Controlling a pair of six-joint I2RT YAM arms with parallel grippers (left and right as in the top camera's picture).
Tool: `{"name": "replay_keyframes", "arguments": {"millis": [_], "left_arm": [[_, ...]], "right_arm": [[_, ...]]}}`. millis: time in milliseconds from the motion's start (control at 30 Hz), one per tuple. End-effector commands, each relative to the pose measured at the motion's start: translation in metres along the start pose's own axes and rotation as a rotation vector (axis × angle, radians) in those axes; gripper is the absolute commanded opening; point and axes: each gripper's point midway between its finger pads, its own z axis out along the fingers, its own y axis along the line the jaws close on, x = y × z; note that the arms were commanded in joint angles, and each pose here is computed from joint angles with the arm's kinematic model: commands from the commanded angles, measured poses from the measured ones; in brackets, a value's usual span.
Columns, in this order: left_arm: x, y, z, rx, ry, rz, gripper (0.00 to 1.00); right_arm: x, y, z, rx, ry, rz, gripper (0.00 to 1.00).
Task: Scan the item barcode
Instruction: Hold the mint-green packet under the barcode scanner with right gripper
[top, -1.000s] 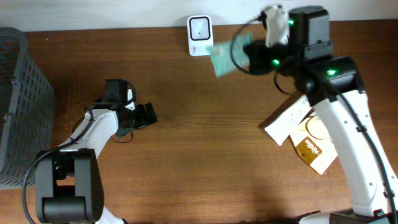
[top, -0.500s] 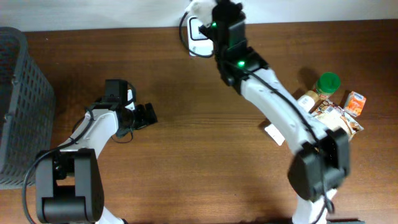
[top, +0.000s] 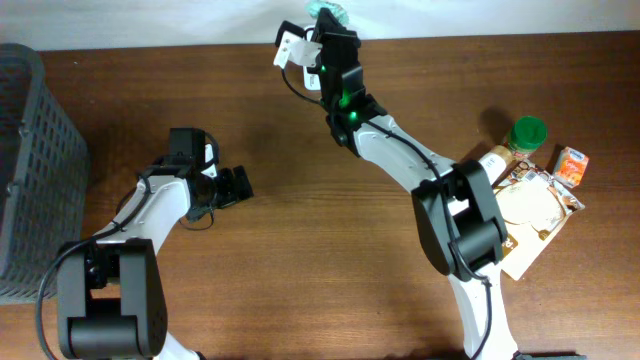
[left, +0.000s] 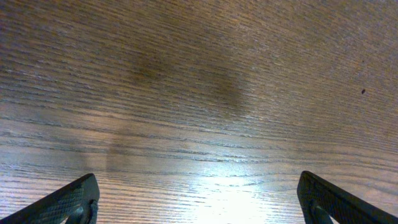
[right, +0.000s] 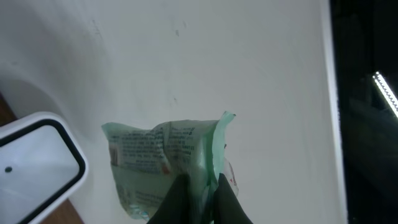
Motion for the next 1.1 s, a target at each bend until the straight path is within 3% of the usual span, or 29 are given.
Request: {"name": "replay_keyframes", "arguments": {"millis": [0,500,1067], "left_arm": [[0.0,0.002,-0.002,-0.006,-0.006,0.005,0.99],[0.0,0.002,-0.002,-0.006,-0.006,0.005,0.99],[0.0,0.002,-0.002,-0.006,-0.006,0.005,0.99]], "right_arm": [[-0.004,0.012,0.005,-0.003,-0.036,-0.007,0.04],[0.025,0.051,0.02,-0.011,-0.016,-0.014,0.04],[0.016,0.02,0.018,0.117,-0.063,0.026,0.04]]}}
